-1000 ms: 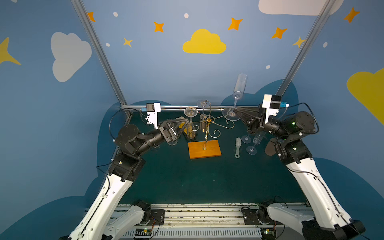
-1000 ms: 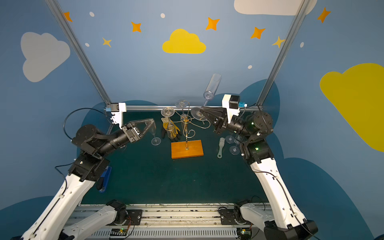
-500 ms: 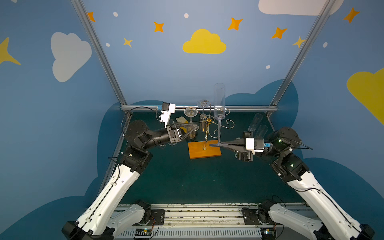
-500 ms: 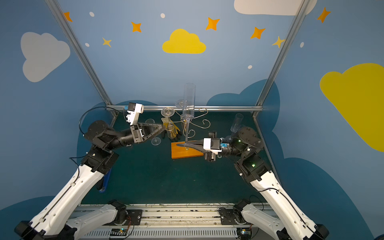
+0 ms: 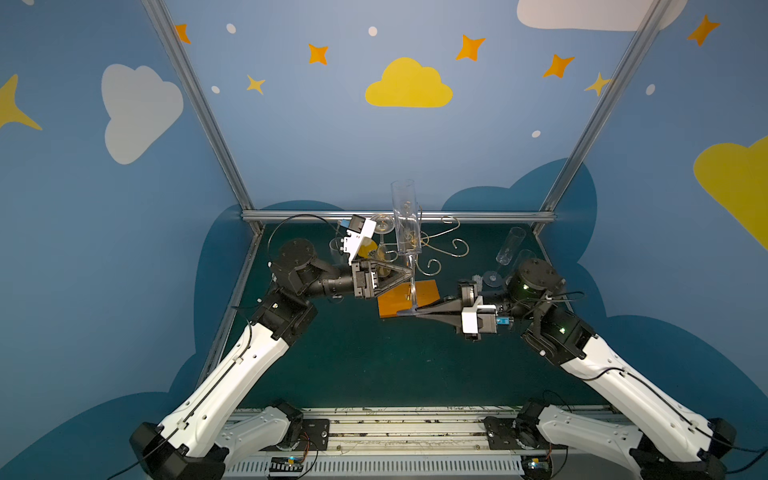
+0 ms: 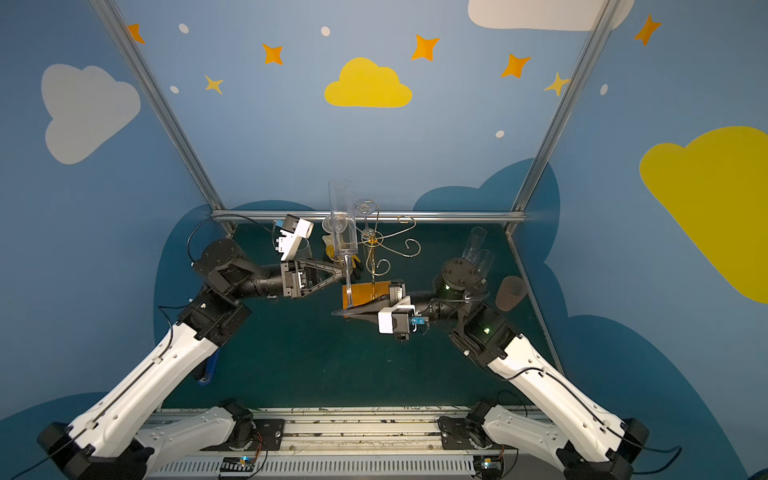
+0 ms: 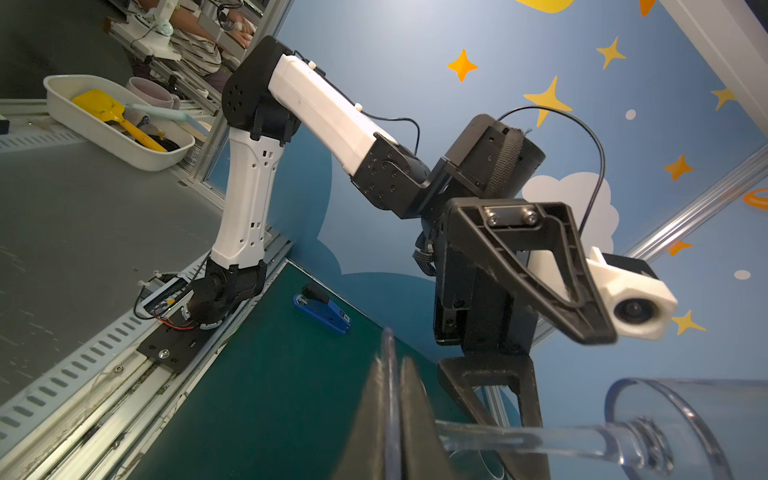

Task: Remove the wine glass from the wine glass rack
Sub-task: 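Swing the flute upright toward the left gripper while the left gripper approaches, then grasp the flute bowl with the left gripper while the right holds the stem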

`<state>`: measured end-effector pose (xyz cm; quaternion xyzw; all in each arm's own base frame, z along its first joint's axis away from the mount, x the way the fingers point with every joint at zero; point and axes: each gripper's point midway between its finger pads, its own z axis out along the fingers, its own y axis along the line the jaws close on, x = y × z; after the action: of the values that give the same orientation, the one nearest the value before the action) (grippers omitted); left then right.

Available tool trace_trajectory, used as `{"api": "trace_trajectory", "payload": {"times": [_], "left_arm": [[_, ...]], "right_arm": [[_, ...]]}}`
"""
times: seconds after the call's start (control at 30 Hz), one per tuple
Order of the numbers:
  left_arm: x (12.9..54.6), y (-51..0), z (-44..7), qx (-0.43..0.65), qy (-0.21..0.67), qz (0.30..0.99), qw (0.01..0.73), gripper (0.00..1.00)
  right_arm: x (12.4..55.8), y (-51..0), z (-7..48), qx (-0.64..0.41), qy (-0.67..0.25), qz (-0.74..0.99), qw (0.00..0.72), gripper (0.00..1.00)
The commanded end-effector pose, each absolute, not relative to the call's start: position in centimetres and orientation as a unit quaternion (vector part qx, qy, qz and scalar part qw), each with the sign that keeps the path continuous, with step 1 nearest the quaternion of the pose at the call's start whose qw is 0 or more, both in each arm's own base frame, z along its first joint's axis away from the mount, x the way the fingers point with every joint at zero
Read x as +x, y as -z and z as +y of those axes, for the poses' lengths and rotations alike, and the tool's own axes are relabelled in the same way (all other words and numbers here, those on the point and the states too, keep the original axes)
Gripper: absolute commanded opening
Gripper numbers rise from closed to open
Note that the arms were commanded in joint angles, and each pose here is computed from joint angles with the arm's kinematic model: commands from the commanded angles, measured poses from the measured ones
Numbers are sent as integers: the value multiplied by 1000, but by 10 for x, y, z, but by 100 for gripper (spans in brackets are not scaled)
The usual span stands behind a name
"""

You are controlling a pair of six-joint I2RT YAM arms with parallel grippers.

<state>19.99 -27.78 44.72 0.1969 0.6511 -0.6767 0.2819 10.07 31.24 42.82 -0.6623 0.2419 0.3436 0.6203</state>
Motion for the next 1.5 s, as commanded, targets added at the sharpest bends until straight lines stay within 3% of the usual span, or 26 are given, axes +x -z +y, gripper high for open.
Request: {"api": "trace_trajectory", "payload": {"times": [0.0,0.37,0.53,0.77,1.07,1.1,1.2,1.47], "left_arm": [[194,-446,-282,217,676,646,280,86],[196,-437,-285,207,674,652,277,37],[197,-436,-285,202,675,654,277,26],[200,-436,-286,199,677,654,273,3],[196,-445,-282,197,680,646,286,3],[195,-447,-280,196,679,645,291,3],[194,-449,-277,195,677,642,303,3],[195,-446,-274,197,664,646,321,3]], "right_arm": [[100,-440,315,-664,-316,218,642,0],[106,-434,326,-671,-290,215,647,0],[108,-433,327,-671,-279,218,652,0],[109,-429,329,-673,-274,222,650,0],[104,-423,329,-682,-274,230,638,0],[103,-421,328,-685,-276,236,632,11],[97,-418,323,-688,-282,248,621,87],[94,-430,299,-636,-268,272,671,89]]}}
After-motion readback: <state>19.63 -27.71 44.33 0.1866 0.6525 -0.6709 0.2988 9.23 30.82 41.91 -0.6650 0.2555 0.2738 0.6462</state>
